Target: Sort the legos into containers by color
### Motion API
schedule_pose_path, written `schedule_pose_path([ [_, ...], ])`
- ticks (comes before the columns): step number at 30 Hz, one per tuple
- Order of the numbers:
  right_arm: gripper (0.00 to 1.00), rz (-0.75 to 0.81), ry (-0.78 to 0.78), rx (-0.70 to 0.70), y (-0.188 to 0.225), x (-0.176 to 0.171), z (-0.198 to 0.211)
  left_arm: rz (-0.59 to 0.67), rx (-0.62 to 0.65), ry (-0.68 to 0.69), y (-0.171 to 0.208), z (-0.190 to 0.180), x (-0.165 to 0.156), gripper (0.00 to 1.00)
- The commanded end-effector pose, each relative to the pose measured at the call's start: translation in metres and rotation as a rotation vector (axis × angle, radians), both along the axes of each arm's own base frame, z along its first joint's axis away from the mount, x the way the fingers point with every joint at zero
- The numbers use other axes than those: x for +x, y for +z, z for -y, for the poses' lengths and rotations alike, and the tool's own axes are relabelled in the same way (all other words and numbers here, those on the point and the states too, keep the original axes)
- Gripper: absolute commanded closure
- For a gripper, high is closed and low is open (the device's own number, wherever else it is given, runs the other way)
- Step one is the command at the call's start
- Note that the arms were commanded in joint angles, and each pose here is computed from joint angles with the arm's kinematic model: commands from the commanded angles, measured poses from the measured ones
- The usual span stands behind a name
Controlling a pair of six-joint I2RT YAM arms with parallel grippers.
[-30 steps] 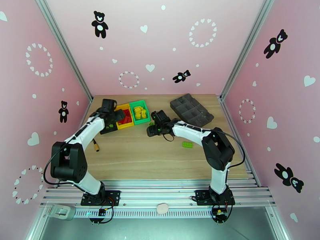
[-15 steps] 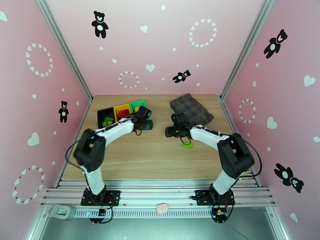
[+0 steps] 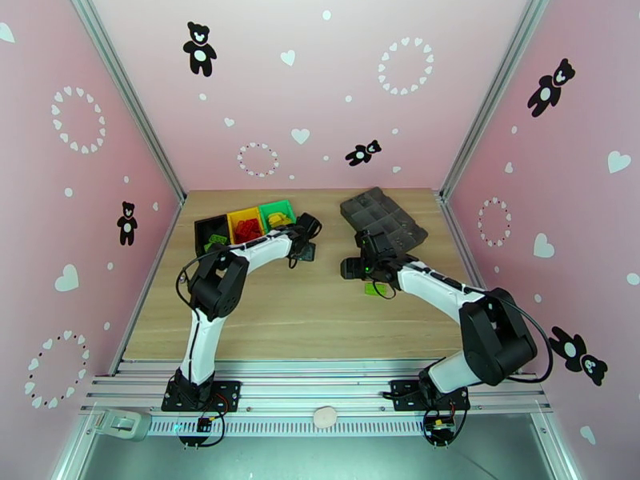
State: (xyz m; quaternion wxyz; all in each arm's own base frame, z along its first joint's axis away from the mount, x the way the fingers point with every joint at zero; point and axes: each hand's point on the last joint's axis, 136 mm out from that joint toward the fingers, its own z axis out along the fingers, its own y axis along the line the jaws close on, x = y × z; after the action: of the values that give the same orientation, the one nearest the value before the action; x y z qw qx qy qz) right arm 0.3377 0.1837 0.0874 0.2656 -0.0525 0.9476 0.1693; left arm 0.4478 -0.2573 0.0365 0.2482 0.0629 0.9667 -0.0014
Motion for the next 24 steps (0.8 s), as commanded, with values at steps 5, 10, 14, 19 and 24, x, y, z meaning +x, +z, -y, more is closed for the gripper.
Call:
schedule_pose_path([
  [5, 0.27, 0.015, 0.001, 0.026, 0.008, -0.003, -0.001, -0.019, -0.009, -0.043, -0.006, 0.015, 0.013, 0.49],
  [10, 0.27, 0.024, -0.002, 0.019, 0.012, -0.004, 0.001, -0.033, -0.004, -0.042, -0.011, 0.018, 0.016, 0.54],
  [14, 0.27, 0.032, -0.004, 0.022, 0.015, -0.004, 0.002, -0.037, -0.001, -0.038, -0.013, 0.018, 0.016, 0.58],
  [19, 0.27, 0.035, -0.004, 0.026, 0.016, -0.004, 0.001, -0.024, -0.006, -0.041, -0.004, 0.02, 0.014, 0.66],
  [24, 0.29, 0.036, 0.006, 0.036, 0.018, -0.003, -0.001, 0.026, -0.015, -0.051, 0.028, 0.019, 0.006, 0.7],
])
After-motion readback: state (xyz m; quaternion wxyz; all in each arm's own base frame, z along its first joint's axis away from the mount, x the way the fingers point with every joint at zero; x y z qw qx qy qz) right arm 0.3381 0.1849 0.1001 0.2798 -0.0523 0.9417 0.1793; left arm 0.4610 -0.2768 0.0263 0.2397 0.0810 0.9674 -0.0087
